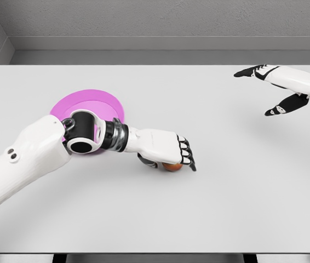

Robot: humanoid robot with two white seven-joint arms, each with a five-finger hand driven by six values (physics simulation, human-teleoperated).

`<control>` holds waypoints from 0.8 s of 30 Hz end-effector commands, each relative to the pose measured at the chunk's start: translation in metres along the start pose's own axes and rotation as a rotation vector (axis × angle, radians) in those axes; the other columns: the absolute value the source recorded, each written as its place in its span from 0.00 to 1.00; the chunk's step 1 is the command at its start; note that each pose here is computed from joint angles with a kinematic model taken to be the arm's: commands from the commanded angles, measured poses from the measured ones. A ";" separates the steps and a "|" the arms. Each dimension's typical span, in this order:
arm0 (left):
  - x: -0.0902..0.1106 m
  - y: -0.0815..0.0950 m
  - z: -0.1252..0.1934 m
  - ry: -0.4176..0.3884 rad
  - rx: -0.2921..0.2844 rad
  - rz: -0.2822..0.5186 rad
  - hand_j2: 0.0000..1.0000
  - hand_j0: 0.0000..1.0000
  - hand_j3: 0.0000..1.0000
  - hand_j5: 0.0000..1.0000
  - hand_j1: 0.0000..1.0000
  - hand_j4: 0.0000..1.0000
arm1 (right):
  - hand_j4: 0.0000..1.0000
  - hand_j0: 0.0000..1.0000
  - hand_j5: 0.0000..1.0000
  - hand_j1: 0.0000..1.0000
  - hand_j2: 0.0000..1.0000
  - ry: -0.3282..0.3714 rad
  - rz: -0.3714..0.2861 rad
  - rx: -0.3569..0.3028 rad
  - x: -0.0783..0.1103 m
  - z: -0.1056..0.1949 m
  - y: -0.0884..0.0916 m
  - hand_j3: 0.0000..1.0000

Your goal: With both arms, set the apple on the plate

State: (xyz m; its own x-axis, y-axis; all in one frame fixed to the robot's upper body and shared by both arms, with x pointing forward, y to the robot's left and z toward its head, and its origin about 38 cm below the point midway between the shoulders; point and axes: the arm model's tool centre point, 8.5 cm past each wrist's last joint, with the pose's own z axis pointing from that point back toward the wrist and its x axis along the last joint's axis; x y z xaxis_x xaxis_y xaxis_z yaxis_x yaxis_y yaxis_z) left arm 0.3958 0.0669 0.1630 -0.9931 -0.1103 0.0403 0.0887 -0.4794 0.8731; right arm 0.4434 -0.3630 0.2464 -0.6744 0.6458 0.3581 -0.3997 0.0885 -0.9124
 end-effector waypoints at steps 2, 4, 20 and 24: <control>0.000 -0.001 0.000 -0.001 0.000 0.005 0.87 0.87 0.87 0.87 0.87 0.87 | 1.00 1.00 1.00 1.00 1.00 0.001 -0.005 -0.004 0.000 0.001 -0.001 1.00; 0.000 -0.001 -0.001 0.001 -0.002 0.000 0.87 0.87 0.87 0.87 0.87 0.87 | 1.00 1.00 1.00 1.00 1.00 -0.001 -0.006 -0.005 0.000 0.000 -0.001 1.00; -0.006 -0.005 -0.006 0.022 -0.026 -0.002 0.87 0.87 0.87 0.87 0.87 0.87 | 1.00 1.00 1.00 1.00 1.00 -0.001 -0.007 -0.006 0.000 0.000 -0.001 1.00; -0.006 -0.006 -0.006 0.021 -0.027 -0.002 0.86 0.86 0.86 0.86 0.86 0.86 | 1.00 1.00 1.00 1.00 1.00 0.000 -0.006 -0.005 0.000 0.001 -0.001 1.00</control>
State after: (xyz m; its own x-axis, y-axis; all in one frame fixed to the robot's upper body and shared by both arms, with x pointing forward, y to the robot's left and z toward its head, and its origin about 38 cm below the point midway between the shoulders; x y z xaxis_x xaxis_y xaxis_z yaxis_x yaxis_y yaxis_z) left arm 0.4015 0.0652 0.1546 -0.9918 -0.1252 0.0238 0.0845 -0.5062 0.8583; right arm 0.4433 -0.3632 0.2466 -0.6743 0.6454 0.3589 -0.3998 0.0897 -0.9122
